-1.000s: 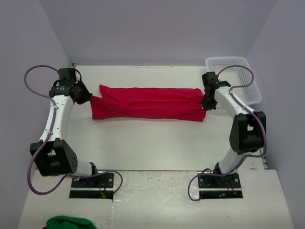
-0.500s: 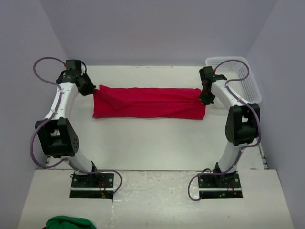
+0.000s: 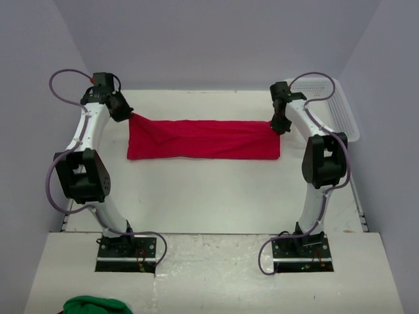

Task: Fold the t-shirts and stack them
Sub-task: Fold the other side of the tshirt into a rectangle

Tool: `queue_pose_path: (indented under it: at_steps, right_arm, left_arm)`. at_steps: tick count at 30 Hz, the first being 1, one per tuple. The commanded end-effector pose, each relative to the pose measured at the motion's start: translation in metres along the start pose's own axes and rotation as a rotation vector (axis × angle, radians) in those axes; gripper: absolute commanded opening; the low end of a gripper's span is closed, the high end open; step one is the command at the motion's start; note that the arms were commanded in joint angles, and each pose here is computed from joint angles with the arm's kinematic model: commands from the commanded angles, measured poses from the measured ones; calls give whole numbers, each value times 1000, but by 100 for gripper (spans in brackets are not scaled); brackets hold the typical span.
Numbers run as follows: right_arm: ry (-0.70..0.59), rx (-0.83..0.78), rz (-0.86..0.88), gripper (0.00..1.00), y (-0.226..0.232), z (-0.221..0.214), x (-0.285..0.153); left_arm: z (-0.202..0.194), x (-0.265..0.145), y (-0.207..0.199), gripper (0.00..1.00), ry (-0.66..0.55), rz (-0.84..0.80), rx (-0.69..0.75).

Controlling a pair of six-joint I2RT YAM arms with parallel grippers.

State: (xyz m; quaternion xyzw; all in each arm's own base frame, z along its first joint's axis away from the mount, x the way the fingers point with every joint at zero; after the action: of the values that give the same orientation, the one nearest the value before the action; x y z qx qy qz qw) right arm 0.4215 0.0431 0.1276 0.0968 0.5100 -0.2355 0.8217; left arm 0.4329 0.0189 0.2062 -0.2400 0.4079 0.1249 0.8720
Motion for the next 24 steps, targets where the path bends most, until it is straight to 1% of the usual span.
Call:
queue_pose_path:
  at_steps: [1,6,18,24]
  right_arm:
    - [-18,-26,-39,0,-1,11,-2]
    - [-6,-45,-41,0,3,9,6]
    - [-1,-85,-51,0,15,24,18]
    - [6,-97,-23,0,25,27,24]
  left_arm:
    - [18,6,-11,0,-54,-12,-4]
    - [17,19,-15,0,-40,-12,4]
    - [27,44,-23,0,-26,2,15]
    - [31,53,-26,0,-25,0,13]
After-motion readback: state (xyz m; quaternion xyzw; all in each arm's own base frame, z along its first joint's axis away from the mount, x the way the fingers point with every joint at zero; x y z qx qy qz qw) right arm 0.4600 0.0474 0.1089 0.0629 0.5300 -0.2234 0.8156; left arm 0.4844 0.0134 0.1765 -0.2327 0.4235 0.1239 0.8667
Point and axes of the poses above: each gripper's point midway between its finger pads, its own x axis out along the fingers, its own y axis along the line the jaws close on, z = x × y, the point moved 4 cm from there along -x, back along the fingers, and after that the axes turned 1 degree about x, right-handed, at the moved point
